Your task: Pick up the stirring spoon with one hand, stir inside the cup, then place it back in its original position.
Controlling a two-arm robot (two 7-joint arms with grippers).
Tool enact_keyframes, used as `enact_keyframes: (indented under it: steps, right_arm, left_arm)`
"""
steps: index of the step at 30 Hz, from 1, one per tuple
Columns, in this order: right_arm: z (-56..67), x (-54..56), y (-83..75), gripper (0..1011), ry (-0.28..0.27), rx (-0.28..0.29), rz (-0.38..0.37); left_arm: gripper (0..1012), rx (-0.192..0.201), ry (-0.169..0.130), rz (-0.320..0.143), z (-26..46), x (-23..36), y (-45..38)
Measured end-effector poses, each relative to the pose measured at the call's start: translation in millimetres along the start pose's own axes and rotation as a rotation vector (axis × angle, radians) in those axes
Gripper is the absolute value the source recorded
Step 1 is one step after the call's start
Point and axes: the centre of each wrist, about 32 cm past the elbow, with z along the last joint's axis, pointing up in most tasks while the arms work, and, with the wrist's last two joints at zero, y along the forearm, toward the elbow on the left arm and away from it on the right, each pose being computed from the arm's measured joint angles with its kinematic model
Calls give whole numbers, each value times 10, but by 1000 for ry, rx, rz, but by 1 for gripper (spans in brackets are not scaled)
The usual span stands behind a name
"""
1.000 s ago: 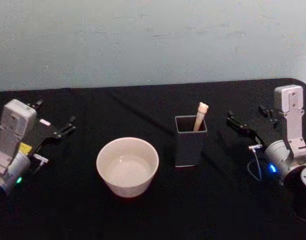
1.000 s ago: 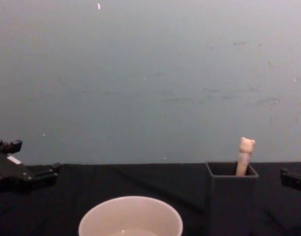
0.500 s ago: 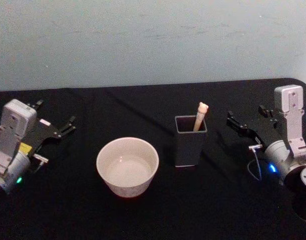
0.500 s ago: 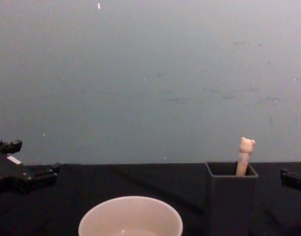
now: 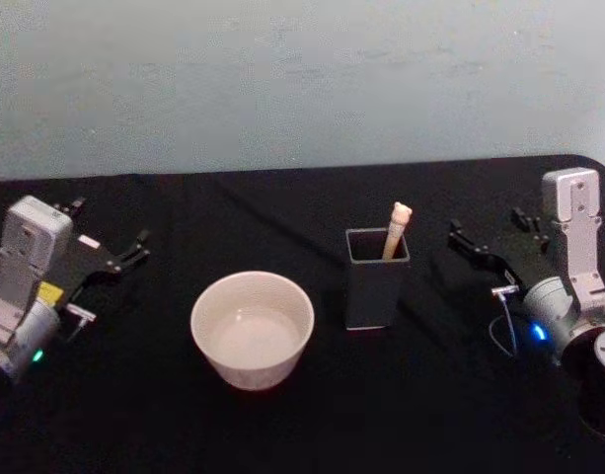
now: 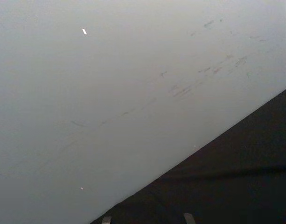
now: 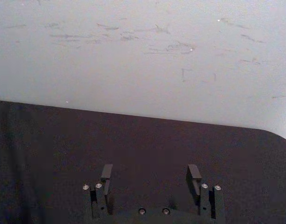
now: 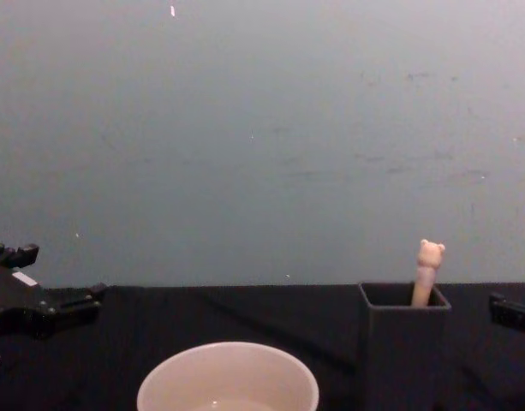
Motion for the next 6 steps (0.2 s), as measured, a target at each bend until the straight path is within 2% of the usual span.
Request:
enact_keyframes:
  steps: [6]
  right_arm:
    - [0,0,0,1000,0,0,0]
  left_arm:
    - [1001,0,0,0,0,0,0]
